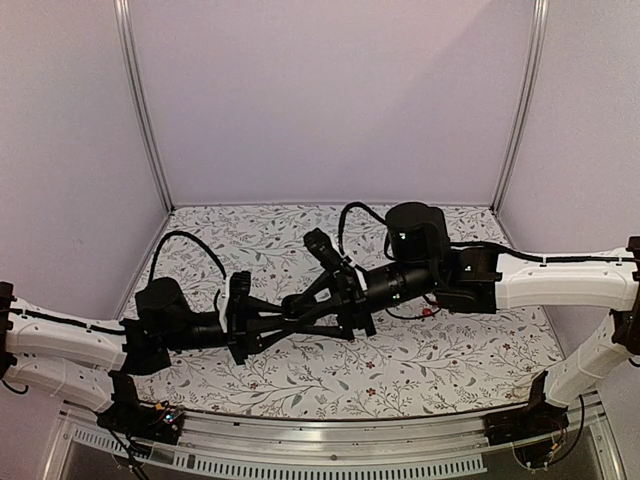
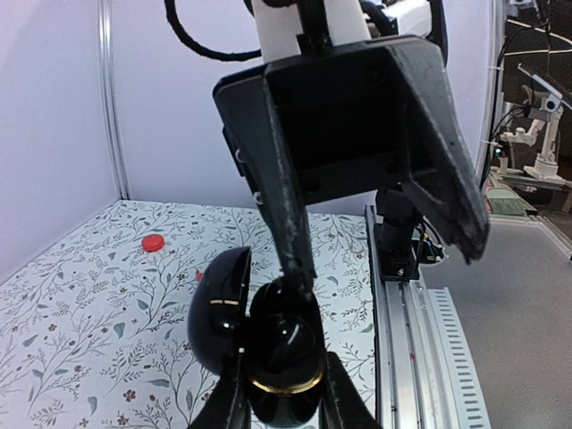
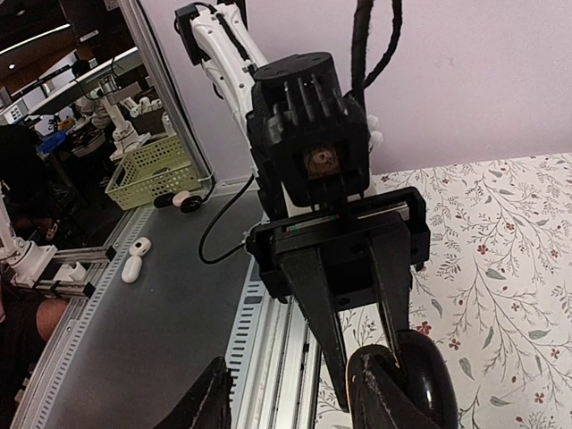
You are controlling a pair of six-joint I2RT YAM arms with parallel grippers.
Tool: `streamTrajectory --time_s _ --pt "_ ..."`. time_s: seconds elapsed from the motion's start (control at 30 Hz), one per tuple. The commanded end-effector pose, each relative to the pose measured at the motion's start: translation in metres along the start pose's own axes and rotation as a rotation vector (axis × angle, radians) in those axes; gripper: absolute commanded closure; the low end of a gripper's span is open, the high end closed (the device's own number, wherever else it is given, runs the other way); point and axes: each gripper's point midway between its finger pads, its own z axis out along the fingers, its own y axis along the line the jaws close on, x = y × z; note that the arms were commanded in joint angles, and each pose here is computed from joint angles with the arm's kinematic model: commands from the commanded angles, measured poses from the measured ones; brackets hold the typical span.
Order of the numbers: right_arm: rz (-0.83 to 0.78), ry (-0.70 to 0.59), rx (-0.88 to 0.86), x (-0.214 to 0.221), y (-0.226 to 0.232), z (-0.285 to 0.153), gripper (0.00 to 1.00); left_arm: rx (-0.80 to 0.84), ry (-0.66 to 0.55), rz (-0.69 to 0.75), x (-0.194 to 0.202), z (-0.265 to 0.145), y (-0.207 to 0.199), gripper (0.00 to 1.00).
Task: Insert the wireless bluetooth earbuds into the charging case
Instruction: Close the charging case with the earbuds.
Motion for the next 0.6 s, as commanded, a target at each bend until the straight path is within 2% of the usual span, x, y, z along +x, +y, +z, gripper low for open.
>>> streamTrajectory --time_s 0.0,0.1,0.27,0.43,0.57 --pt "0.030 0.048 -0.077 0.009 0.010 0.005 0.56 -0.039 -0.055 0.007 -0.019 0.000 0.011 1.00" --pt "0.037 0.065 -0.088 0.015 0.012 0.004 0.56 -0.033 -0.060 0.009 -0.020 -0.001 0.011 1.00" --pt "-0.011 -0.001 -0.065 -0.008 0.017 -0.007 0.54 0.003 -0.055 0.041 -0.016 -0.001 0.004 1.00" --pt "-0.029 -0.054 0.051 -0.028 -0.006 -0.020 0.48 0.052 -0.033 0.058 -0.013 0.001 -0.003 1.00" --pt "0.003 -0.035 0.107 -0.026 -0.022 -0.021 0.45 0.069 -0.034 0.054 -0.015 0.002 -0.006 1.00"
